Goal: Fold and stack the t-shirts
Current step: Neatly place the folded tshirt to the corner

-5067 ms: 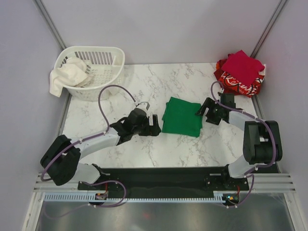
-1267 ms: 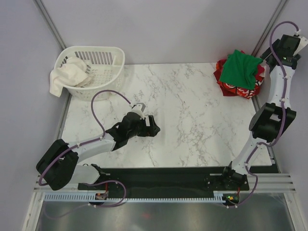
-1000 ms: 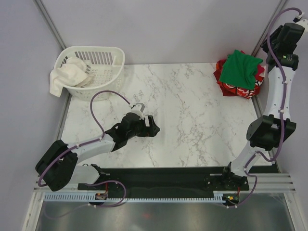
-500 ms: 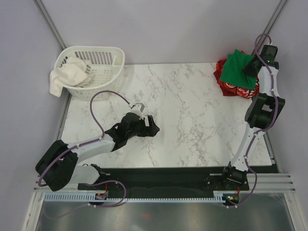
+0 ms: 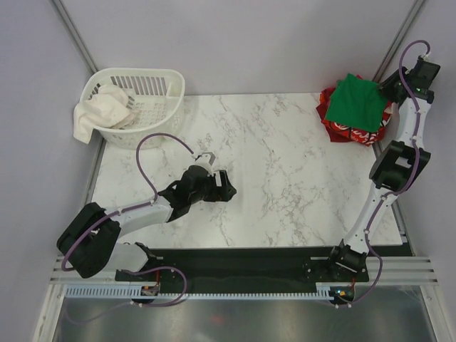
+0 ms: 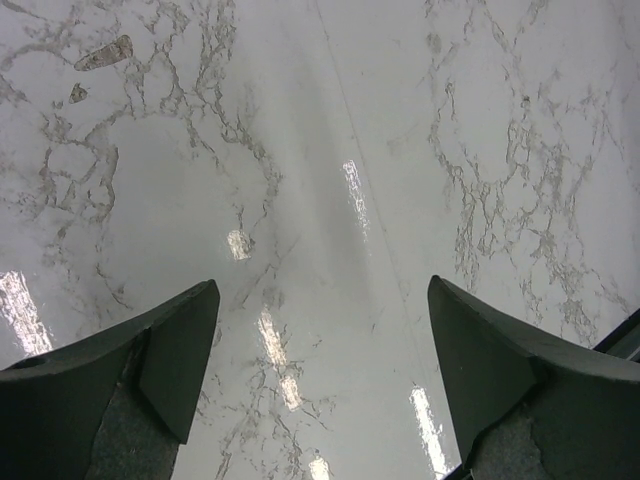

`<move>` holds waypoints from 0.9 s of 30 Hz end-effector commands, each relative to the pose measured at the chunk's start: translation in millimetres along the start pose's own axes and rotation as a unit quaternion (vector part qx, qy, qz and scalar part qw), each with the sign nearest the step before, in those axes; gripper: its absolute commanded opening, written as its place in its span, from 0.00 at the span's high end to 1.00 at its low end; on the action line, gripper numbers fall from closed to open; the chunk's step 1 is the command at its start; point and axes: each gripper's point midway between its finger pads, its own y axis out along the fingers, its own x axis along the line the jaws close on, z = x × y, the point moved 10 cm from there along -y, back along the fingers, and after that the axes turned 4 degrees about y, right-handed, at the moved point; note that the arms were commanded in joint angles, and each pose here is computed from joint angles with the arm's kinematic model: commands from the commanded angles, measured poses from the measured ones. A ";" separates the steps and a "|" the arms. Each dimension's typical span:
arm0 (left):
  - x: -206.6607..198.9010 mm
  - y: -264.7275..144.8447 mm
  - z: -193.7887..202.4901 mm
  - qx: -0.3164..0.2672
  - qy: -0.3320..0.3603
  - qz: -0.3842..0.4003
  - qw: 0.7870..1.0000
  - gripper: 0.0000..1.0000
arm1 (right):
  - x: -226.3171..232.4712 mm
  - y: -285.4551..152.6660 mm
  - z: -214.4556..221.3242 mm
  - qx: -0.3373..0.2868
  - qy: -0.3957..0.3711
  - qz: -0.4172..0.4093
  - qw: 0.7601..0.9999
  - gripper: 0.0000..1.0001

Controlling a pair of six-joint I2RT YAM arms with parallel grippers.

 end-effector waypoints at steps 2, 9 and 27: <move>-9.4 5.1 -18.3 -0.029 -0.003 0.019 0.999 0.08 | -39.7 11.7 -24.7 -0.045 0.043 -0.007 0.998 0.63; -9.2 4.4 -19.0 -0.028 -0.002 0.017 0.999 0.09 | -19.4 -7.2 -36.8 -0.112 -0.065 0.084 0.988 0.63; -10.0 3.9 -19.8 -0.023 -0.002 0.026 0.999 0.09 | -50.1 69.4 -6.5 -0.193 -0.116 0.133 0.965 0.60</move>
